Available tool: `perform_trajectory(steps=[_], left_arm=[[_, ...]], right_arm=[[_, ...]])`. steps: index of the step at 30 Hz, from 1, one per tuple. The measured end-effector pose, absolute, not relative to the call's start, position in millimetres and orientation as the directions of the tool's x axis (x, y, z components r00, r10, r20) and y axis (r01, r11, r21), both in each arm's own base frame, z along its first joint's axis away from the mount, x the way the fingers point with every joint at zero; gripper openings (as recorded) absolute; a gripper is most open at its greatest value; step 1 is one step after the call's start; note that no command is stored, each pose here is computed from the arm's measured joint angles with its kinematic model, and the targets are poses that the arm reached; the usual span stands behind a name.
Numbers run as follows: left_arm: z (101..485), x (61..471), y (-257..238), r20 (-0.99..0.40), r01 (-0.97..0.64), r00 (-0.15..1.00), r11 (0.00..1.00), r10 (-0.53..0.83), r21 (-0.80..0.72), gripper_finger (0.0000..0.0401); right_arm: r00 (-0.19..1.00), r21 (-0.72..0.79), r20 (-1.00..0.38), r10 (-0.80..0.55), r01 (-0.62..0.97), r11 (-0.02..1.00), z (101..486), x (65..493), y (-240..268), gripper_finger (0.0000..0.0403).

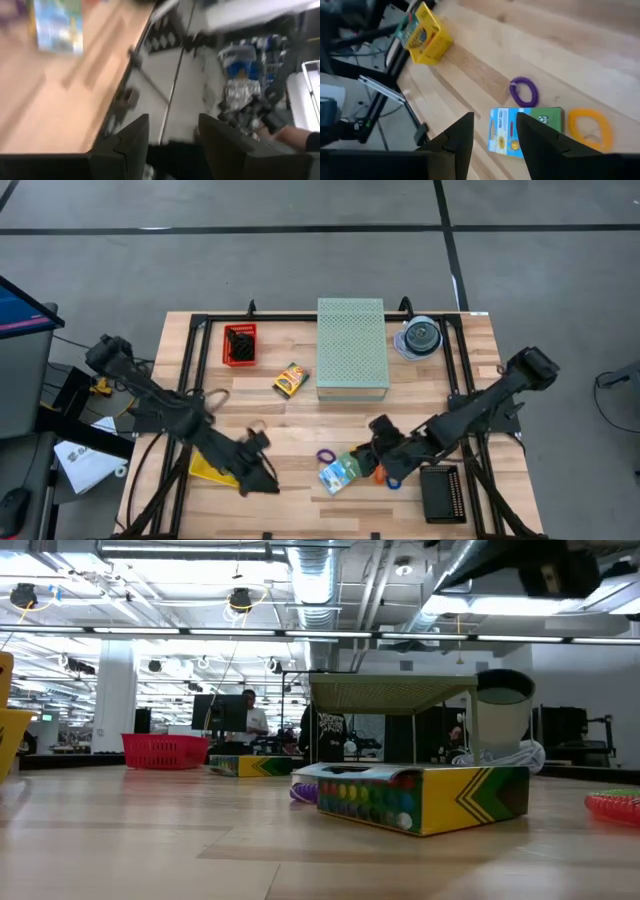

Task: Pick & Place Office Desk Supplies
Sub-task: Put the crayon box into the yellow bin

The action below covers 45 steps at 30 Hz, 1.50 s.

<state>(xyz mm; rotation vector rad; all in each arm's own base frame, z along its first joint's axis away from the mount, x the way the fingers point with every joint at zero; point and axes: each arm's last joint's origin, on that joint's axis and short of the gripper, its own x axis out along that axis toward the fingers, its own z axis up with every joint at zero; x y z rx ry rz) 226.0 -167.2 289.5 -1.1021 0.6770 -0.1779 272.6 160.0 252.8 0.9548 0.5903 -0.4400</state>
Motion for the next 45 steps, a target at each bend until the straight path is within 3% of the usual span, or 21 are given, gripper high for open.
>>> perform_trajectory(steps=[4, 8, 11, 19, 24, 32, 45], left_arm=[[268.9, 257.8, -177.0, -0.363, -0.182, 0.774, 0.368, -0.518, -0.912, 0.0167], [267.7, 291.5, -174.1, -0.132, -0.010, 0.834, 0.225, -0.536, -0.974, 0.0162], [259.5, 312.9, -159.0, -0.075, -0.005, 0.871, 0.143, -0.485, -0.990, 0.0154], [219.7, 340.7, -146.4, -0.305, -0.251, 0.840, 0.179, -0.448, -0.951, 0.0138], [193.9, 341.4, -150.8, -0.433, -0.393, 0.795, 0.183, -0.426, -0.901, 0.0160], [153.5, 345.8, -157.7, -0.543, -0.532, 0.732, 0.153, -0.411, -0.833, 0.0201], [129.8, 337.3, -157.9, -0.688, -0.669, 0.655, 0.183, -0.311, -0.720, 0.0197]], right_arm=[[0.791, 0.653, -0.602, -0.108, 0.565, 0.504, 268.3, 265.6, 154.2, 0.0146], [0.809, 0.663, -0.579, -0.098, 0.538, 0.521, 278.2, 260.5, 151.2, 0.0146], [0.820, 0.663, -0.566, -0.086, 0.514, 0.544, 284.2, 256.1, 150.9, 0.0146], [0.823, 0.646, -0.564, -0.063, 0.488, 0.587, 291.8, 244.7, 152.7, 0.0146], [0.817, 0.632, -0.573, -0.066, 0.492, 0.599, 292.7, 240.5, 152.7, 0.0146], [0.808, 0.614, -0.586, -0.068, 0.497, 0.613, 291.4, 238.9, 152.9, 0.0146], [0.806, 0.604, -0.589, -0.062, 0.490, 0.628, 291.1, 238.0, 154.0, 0.0146]])
